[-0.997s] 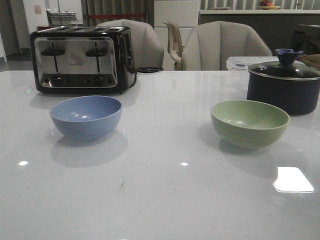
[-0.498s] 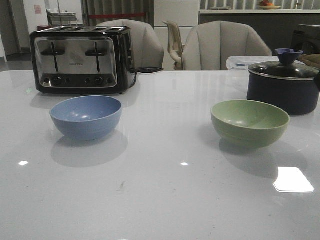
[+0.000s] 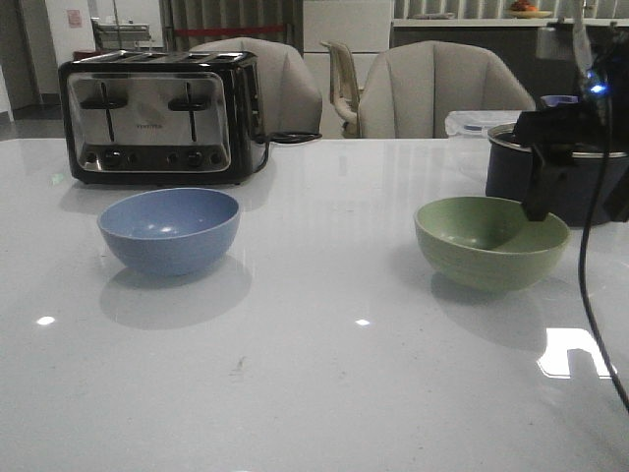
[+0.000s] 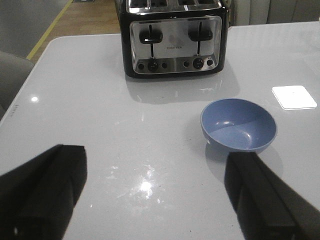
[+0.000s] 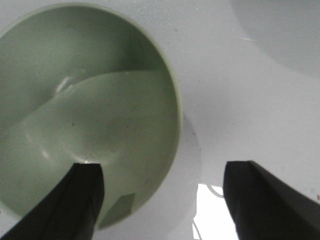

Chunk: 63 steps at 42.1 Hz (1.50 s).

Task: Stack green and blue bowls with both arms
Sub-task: 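Lower the right gripper onto the rim of the pale green bowl and grasp it, then slide the green bowl with the right gripper toward the blue bowl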

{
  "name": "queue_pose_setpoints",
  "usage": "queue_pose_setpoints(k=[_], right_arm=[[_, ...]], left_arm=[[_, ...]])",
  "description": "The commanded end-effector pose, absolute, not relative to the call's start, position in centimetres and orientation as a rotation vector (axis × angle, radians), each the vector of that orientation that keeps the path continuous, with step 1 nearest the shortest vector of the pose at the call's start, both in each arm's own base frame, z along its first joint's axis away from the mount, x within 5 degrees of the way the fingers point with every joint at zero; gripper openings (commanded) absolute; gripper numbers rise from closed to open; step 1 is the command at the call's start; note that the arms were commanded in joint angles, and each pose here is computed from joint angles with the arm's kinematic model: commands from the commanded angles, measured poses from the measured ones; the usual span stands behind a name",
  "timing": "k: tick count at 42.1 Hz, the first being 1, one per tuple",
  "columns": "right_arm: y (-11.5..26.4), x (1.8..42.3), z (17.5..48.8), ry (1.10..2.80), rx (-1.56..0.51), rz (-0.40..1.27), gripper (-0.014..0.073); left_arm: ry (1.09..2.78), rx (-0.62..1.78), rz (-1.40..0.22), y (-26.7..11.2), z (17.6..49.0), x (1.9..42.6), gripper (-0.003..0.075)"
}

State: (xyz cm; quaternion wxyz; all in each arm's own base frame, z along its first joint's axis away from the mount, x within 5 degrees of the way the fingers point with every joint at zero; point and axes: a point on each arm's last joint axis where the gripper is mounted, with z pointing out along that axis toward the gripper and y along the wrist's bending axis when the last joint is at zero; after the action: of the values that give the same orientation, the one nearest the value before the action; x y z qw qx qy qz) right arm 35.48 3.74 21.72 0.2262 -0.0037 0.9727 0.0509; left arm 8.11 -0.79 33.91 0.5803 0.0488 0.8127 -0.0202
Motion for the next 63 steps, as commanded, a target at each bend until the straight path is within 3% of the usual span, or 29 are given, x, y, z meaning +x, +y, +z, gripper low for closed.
queue_pose_setpoints(k=[1,10,22,34,41,49,63], right_arm=[[3.8,37.2,23.1,2.584,-0.025,0.137,0.0598],[3.9,38.8,21.2,2.596,-0.025,0.126,0.0568],[3.9,39.0,21.2,2.567,-0.023,0.125,0.0239],[3.9,39.1,21.7,2.563,-0.024,0.127,0.0039],[5.1,39.4,24.4,2.565,-0.070,0.147,0.0034],[9.3,39.4,27.4,2.538,-0.197,0.211,0.0034],[15.8,38.5,25.5,2.532,-0.370,0.296,0.0034]], left_arm=[[1.803,0.097,-0.059,-0.8,35.5,8.4,0.0617],[1.815,0.098,-0.060,-0.8,35.3,8.4,0.0617],[1.815,0.098,-0.060,-0.8,35.3,8.4,0.0617],[1.815,0.098,-0.060,-0.8,35.3,8.4,0.0617],[1.815,0.098,-0.060,-0.8,35.3,8.4,0.0617],[1.815,0.098,-0.060,-0.8,35.3,8.4,0.0617],[1.815,0.098,-0.060,-0.8,35.3,8.4,0.0617]])
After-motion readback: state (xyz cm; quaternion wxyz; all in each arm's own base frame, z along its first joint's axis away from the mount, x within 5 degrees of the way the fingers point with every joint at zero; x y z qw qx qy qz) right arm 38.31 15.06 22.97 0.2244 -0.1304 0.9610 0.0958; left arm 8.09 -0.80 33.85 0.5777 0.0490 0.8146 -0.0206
